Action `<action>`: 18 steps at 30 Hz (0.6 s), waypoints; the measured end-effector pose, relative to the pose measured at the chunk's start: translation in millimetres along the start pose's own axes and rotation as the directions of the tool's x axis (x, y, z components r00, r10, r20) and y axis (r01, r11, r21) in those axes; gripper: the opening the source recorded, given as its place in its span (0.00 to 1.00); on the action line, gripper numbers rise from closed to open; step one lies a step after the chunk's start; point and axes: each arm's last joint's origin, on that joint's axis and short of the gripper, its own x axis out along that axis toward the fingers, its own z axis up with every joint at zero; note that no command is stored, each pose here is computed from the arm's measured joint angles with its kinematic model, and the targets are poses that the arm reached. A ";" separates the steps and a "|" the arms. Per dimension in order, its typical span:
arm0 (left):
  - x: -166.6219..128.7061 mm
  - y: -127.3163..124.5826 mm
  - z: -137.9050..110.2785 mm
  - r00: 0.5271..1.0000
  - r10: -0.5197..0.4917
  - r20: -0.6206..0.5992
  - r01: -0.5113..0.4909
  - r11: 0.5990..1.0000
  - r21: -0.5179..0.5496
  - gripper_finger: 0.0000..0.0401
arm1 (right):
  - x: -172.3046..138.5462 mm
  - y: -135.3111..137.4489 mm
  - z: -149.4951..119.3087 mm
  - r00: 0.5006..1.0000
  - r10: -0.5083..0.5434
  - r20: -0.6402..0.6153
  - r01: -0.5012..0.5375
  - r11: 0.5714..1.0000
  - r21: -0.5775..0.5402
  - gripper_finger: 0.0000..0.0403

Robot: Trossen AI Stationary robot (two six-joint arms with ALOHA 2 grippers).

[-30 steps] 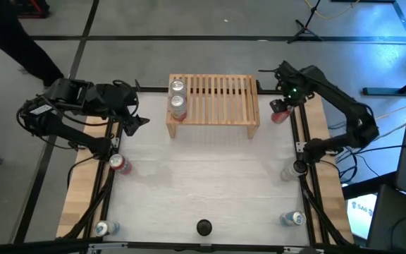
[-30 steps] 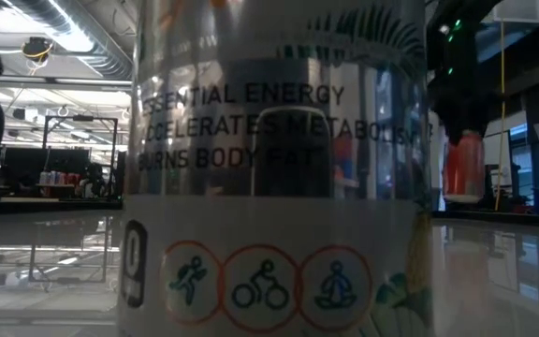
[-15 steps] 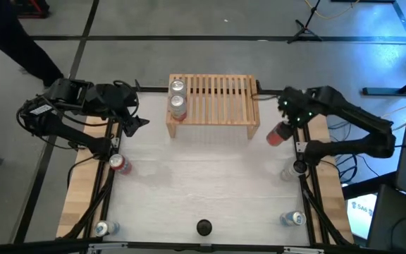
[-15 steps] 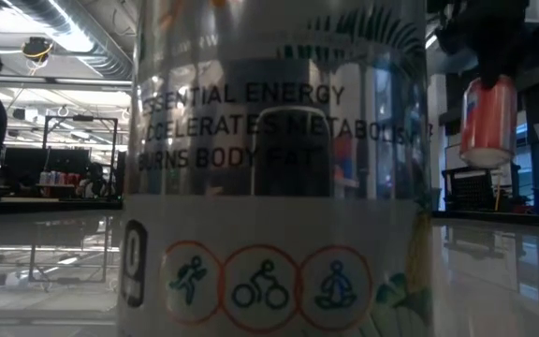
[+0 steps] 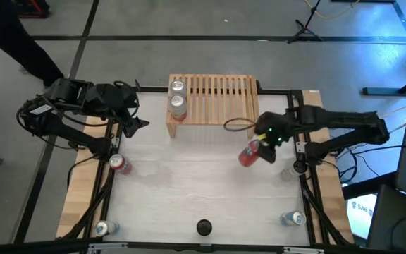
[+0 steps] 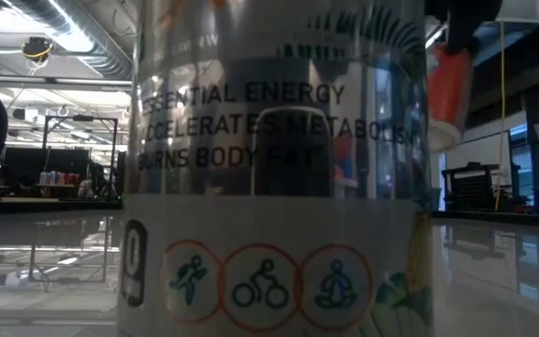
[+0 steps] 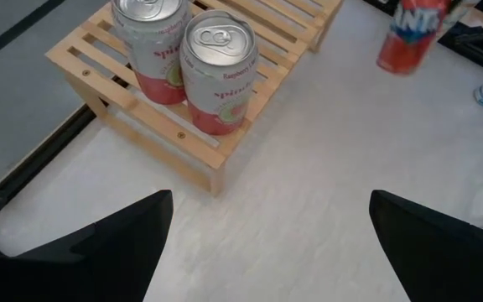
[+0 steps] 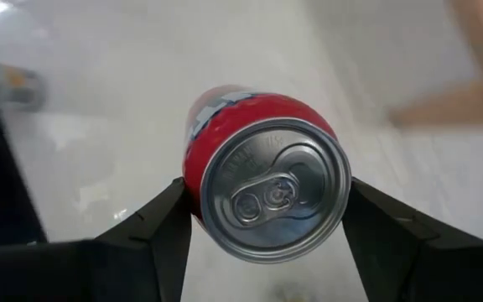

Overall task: Place canned beverage on shelf
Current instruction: Put the top orange soda can on the shelf

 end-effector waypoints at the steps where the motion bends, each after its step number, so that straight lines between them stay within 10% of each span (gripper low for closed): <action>1: 0.1 0.0 0.0 1.000 0.000 0.000 0.000 1.000 0.000 0.98 | 3.5 5.2 3.2 1.000 0.016 0.018 -0.016 0.999 -0.032 0.60; 9: 0.0 0.0 0.0 1.000 0.000 0.000 0.000 1.000 0.010 0.98 | 39.9 35.9 20.8 0.997 0.070 0.037 -0.057 0.959 -0.277 0.59; 18: 0.1 0.0 0.0 1.000 0.001 0.000 -0.001 0.999 0.052 0.98 | 79.4 49.4 44.3 0.999 -0.043 0.011 0.041 0.793 -0.608 0.59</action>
